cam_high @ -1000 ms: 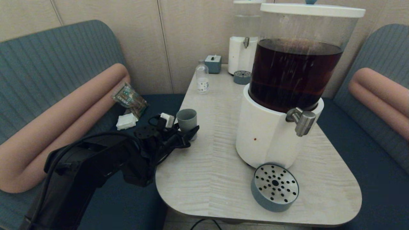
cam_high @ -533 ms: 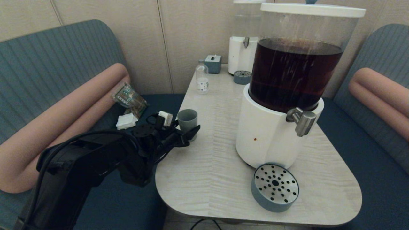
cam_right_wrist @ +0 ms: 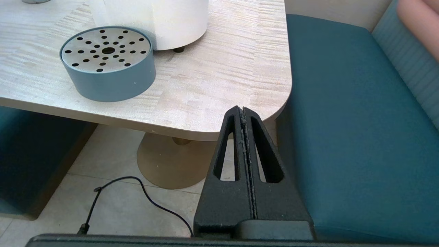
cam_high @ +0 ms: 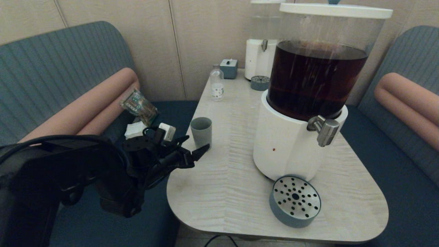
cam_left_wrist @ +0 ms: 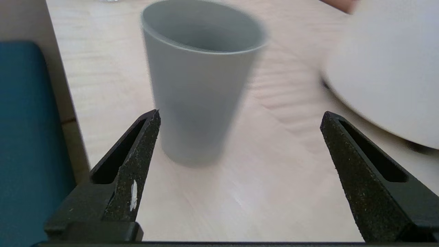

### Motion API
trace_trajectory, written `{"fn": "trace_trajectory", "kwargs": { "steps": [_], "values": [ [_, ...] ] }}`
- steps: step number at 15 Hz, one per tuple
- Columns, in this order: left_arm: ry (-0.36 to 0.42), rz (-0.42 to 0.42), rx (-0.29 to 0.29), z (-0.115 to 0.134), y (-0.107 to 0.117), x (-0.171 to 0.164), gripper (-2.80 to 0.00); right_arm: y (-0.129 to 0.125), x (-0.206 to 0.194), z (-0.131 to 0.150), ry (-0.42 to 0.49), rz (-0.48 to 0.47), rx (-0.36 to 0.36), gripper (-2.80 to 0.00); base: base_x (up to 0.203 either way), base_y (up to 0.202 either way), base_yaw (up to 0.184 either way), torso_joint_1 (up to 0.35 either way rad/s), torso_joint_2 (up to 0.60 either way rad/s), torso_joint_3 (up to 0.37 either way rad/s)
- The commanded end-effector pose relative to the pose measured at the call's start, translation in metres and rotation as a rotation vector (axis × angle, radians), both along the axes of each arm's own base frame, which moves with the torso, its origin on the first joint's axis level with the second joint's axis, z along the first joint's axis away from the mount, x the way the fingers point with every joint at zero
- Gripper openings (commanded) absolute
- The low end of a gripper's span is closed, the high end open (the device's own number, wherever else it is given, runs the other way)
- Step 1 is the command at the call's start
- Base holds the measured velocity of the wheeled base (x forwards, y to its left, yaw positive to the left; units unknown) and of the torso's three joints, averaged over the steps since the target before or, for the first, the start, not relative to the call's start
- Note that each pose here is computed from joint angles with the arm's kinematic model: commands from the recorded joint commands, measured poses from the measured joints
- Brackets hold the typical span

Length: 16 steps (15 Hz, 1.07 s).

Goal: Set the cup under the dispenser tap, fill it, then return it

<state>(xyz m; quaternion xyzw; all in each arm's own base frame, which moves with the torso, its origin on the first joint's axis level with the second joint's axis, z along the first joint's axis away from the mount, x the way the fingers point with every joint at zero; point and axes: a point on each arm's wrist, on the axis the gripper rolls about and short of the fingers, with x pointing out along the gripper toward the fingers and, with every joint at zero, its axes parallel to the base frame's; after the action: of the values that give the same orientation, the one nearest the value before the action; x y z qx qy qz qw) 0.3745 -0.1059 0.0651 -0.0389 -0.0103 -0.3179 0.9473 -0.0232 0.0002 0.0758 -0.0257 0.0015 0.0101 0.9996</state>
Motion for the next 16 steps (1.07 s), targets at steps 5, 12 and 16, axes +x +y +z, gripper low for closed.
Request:
{"fn": "trace_trajectory", "kwargs": {
  "steps": [5, 12, 16],
  "values": [
    [-0.070, -0.008, -0.017, 0.072, 0.024, -0.093, 0.00, 0.000, 0.000, 0.000, -0.002, 0.001, -0.001, -2.80, 0.000, 0.000, 0.000, 0.000, 0.00, 0.000],
    [-0.295, 0.078, -0.125, 0.142, 0.053, -0.197, -2.80, 0.000, 0.000, 0.000, -0.002, 0.001, -0.001, -2.80, 0.000, 0.000, 0.000, 0.000, 0.00, 0.000],
    [-0.381, 0.228, -0.212, 0.160, 0.074, -0.242, -2.80, 0.000, 0.000, 0.000, -0.002, 0.001, -0.001, -2.80, 0.000, 0.000, 0.000, 0.000, 0.00, 0.000]
  ]
}}
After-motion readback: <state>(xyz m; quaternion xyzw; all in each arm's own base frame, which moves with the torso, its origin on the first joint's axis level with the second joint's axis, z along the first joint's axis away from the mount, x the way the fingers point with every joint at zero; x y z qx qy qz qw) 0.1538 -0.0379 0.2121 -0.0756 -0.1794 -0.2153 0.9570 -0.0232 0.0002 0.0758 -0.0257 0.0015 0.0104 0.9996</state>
